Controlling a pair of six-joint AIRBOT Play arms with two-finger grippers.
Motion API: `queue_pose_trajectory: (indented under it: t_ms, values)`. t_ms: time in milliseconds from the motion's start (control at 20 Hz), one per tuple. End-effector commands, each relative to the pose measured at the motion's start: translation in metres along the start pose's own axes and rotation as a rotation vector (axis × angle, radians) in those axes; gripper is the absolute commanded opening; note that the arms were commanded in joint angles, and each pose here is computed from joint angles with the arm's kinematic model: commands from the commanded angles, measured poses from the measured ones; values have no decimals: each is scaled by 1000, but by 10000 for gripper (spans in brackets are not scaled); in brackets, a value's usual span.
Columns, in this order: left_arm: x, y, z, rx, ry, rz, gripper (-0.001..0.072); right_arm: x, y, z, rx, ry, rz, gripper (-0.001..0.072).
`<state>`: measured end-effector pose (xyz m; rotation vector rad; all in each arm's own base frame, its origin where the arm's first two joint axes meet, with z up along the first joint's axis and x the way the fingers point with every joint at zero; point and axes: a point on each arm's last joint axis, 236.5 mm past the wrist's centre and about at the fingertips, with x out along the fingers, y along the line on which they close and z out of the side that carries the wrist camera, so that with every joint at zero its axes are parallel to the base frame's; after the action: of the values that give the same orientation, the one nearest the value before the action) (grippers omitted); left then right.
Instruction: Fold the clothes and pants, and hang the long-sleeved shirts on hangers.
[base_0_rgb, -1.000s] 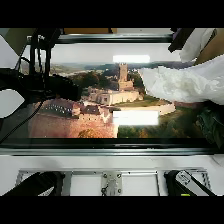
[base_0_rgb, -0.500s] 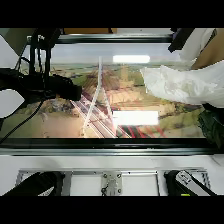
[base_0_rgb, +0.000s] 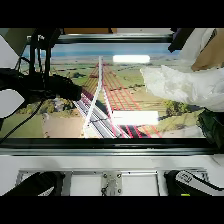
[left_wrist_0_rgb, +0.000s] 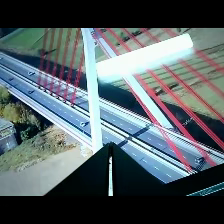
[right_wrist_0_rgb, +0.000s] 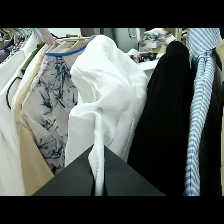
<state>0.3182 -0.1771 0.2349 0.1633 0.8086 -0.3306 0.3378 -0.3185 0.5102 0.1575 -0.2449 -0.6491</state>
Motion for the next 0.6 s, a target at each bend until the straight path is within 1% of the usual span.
queue_pose_trajectory:
  t_ms: [0, 350, 550]
  values:
    - [0, 0, 0, 1, 1, 0, 11, 16, -11, -6, -1, -26, -23, 2]
    - [0, 0, 0, 1, 1, -1, 10, 35, -24, -5, -42, -78, -52, 3]
    - [0, -7, 0, 10, -4, -13, 10, 33, -39, 1, -158, -92, -117, 2]
